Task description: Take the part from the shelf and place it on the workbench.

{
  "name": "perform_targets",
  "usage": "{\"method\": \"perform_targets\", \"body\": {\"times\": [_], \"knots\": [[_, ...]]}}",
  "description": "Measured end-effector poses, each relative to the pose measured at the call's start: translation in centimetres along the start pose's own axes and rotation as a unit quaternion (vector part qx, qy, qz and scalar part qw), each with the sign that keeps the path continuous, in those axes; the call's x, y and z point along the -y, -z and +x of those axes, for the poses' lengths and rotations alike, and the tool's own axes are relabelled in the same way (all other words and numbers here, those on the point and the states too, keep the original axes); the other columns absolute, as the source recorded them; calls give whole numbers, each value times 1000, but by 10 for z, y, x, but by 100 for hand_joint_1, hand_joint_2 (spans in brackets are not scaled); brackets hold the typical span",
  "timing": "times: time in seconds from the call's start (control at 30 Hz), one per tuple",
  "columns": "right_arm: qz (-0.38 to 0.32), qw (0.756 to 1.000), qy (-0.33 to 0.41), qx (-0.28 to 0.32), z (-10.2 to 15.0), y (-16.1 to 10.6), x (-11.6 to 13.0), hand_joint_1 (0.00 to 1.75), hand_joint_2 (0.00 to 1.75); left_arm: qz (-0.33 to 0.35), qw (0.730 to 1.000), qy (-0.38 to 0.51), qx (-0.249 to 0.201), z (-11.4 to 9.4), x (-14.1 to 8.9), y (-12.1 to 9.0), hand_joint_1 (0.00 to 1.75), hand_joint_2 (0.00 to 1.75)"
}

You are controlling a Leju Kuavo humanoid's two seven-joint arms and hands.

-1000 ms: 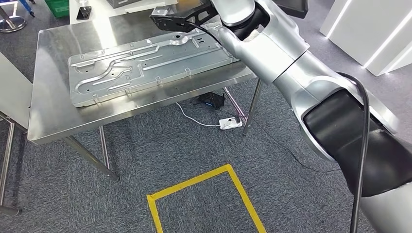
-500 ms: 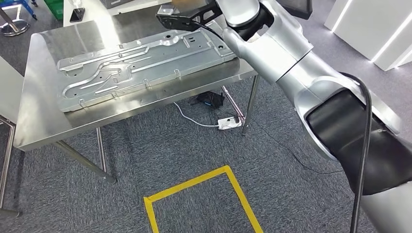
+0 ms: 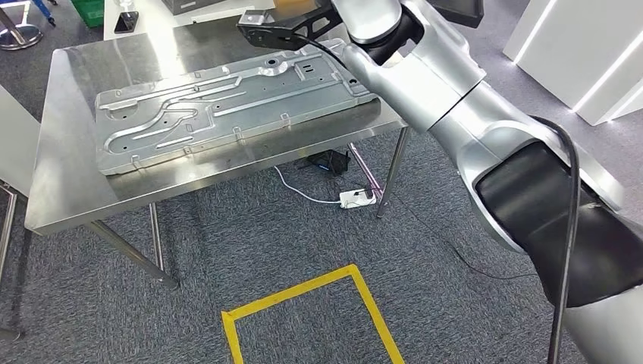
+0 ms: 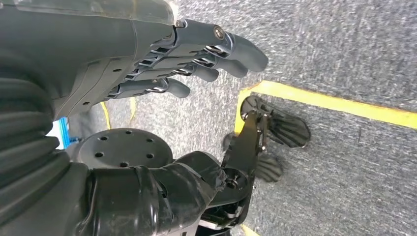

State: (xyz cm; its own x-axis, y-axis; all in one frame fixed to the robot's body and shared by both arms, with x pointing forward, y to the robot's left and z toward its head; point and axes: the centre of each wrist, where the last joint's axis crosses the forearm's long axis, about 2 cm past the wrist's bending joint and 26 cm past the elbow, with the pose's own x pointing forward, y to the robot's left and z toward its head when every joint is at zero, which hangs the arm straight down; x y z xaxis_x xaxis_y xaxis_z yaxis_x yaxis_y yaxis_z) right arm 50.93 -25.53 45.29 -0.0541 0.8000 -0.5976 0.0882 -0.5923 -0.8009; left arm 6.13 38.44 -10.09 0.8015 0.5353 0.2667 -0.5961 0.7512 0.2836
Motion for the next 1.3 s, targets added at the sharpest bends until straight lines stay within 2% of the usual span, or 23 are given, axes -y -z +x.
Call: {"method": "perform_targets", "body": {"times": [0.33, 0.57, 1.3], "knots": [[-2, 1000, -7, 5, 5, 0, -2, 175, 175, -1, 1000, 1, 12, 1, 0, 0, 0, 175], [-21, 1000, -4, 20, 18, 0, 1, 175, 175, -4, 1000, 5, 13, 1, 0, 0, 0, 175], [-2, 999, -27, 36, 34, 1, -13, 175, 175, 2, 1000, 7, 11, 1, -1, 0, 0, 175]]}}
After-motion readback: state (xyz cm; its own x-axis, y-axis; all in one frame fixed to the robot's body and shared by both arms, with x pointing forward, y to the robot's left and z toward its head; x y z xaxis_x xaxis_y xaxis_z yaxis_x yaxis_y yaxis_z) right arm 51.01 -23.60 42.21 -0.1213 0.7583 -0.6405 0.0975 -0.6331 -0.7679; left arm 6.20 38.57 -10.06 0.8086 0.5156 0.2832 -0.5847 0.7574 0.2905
